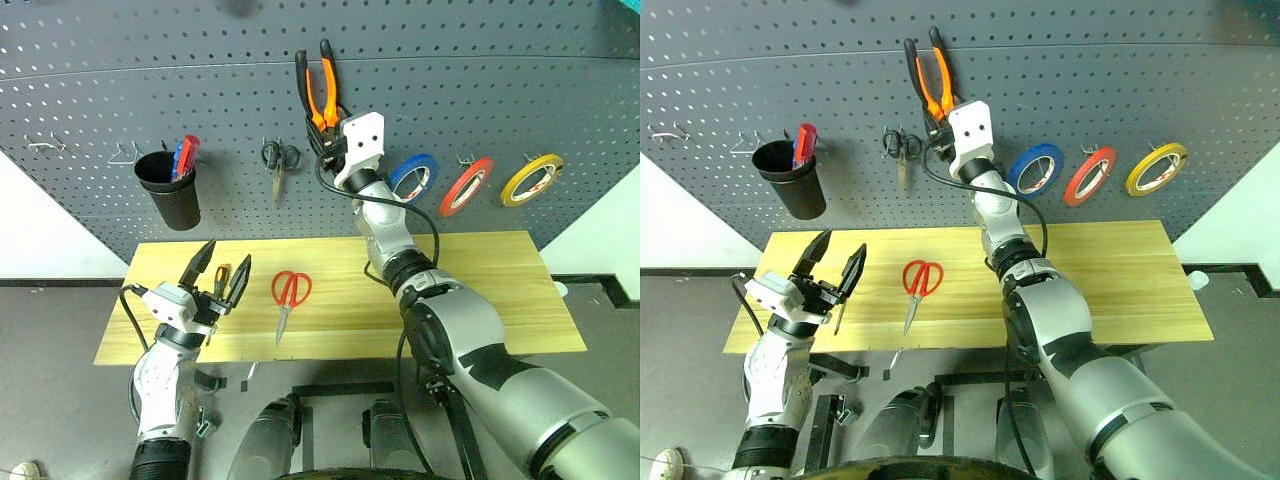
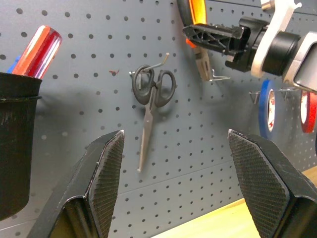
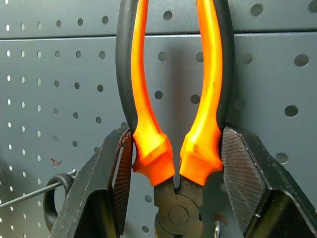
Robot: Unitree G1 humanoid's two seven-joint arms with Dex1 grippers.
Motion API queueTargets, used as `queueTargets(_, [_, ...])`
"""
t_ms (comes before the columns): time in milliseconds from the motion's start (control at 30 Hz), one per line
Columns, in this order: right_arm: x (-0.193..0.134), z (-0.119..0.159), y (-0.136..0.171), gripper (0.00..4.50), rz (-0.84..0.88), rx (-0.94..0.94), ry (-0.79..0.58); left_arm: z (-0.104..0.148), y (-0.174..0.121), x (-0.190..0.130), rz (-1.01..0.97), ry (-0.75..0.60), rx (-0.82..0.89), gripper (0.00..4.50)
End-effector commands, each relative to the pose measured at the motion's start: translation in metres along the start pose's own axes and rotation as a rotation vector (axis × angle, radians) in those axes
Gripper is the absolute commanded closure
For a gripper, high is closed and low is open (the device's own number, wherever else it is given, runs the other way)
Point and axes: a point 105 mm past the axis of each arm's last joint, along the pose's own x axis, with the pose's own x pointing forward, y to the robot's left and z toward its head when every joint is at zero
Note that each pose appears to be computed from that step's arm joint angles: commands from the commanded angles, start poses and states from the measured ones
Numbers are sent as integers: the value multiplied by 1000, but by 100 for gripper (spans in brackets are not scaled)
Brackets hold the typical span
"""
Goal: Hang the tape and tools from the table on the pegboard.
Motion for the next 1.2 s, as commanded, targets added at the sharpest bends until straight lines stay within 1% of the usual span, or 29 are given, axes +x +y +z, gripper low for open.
queueTargets(33, [10,24,-10,226,-26,-21,-84,10,0,5,-9,-34,15,101])
queueTargets(200, [9,30,-15,226,-20,-19,-116,9,-1,7,-23,-33,1,101])
queueTargets(467, [8,47,-14,226,20,-11,-208,6,-3,16,-41,-43,-19,101])
queueTargets(667, [9,56,-14,226,31,-8,-249,5,-3,18,-48,-47,-26,101])
queueTargets(967, [9,57,-18,226,19,-8,-250,4,-5,19,-53,-50,-31,101])
queueTargets(1067, [7,51,-28,226,-8,-25,-221,5,-4,19,-52,-52,-27,101])
queueTargets(1200, [4,43,-34,226,-17,-42,-181,6,-4,19,-52,-55,-27,101])
